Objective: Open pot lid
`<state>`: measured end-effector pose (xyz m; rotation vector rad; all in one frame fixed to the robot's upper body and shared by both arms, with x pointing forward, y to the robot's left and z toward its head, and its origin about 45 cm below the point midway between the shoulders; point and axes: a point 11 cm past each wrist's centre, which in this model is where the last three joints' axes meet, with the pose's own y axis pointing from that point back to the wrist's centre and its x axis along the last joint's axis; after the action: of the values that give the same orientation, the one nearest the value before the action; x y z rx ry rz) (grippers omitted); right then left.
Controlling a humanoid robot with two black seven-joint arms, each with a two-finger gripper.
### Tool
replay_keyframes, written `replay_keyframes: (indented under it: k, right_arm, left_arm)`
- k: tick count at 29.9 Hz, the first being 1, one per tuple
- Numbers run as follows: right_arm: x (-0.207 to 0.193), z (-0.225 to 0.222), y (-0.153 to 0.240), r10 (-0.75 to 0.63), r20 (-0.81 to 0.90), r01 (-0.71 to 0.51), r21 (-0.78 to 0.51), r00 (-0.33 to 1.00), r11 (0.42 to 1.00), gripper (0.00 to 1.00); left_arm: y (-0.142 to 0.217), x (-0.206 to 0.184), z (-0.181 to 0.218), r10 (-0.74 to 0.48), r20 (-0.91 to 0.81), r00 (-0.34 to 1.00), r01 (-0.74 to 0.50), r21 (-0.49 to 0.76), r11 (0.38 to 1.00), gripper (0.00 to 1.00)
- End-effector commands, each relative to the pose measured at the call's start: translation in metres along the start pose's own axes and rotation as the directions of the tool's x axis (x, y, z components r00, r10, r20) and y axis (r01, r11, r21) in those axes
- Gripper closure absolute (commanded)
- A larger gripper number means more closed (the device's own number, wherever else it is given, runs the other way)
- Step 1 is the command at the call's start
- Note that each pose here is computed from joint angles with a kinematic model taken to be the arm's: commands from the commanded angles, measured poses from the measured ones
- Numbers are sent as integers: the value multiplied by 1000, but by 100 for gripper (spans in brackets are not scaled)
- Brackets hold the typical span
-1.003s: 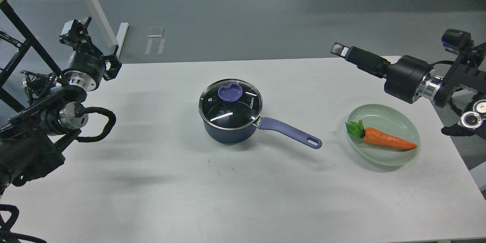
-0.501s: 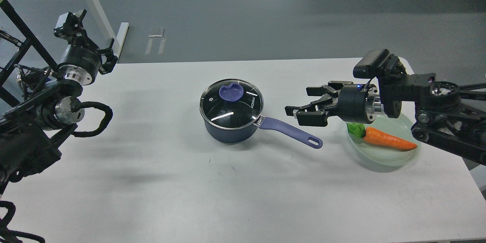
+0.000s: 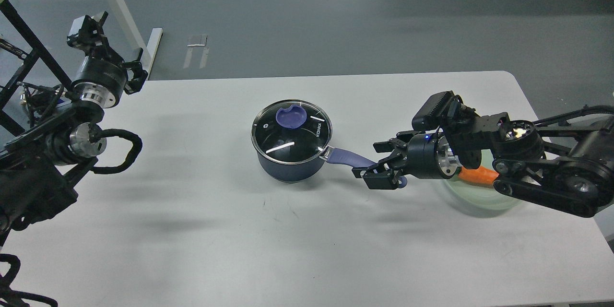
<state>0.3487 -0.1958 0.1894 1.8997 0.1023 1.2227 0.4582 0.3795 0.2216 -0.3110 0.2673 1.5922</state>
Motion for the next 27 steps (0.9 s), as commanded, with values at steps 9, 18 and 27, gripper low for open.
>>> replay_keyframes:
  k: [9,18,27]
  right_arm:
    - [3,-6,-6,1,-9,-1,15,1000,1000,33]
    - [4,-8,-8,-5,-21,5,20,1000,1000,41]
    - [-2,-7,-8,-35,-15,35,19,999,999,43]
  left_arm:
    - [0,-1,1,-1,-2,1000,1,-1,1000,1]
    - [0,5,6,4,8,1000,-4,-8,1000,1]
    - [1,7,8,8,12,1000,-8,-10,1000,1]
